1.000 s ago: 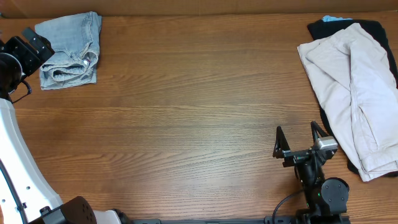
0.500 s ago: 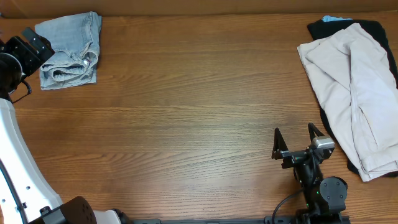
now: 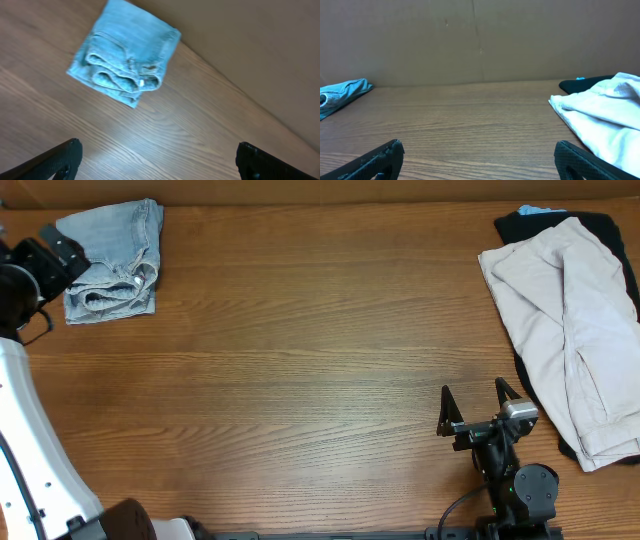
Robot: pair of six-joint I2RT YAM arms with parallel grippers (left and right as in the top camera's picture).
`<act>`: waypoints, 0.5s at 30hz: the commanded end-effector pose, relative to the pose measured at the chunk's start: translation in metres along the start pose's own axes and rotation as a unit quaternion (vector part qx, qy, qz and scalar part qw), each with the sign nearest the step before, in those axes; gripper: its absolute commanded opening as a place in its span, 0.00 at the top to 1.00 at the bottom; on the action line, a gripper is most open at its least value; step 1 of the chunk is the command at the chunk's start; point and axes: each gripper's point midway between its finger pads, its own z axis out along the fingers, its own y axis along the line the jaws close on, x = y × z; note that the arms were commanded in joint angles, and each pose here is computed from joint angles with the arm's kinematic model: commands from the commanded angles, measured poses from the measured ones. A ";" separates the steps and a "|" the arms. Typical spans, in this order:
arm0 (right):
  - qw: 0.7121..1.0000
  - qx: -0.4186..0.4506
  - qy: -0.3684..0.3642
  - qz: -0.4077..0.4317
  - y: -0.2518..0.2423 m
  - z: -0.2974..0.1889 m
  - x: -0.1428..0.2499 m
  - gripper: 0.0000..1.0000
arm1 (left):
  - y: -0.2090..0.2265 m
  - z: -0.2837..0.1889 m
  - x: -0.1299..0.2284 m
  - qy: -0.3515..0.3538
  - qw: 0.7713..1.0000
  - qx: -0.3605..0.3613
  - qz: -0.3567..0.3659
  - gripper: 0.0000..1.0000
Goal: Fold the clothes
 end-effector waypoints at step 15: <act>1.000 -0.001 -0.001 0.000 0.000 0.000 0.002 0.00 | -0.081 -0.055 0.130 -0.211 0.918 0.175 0.286 0.00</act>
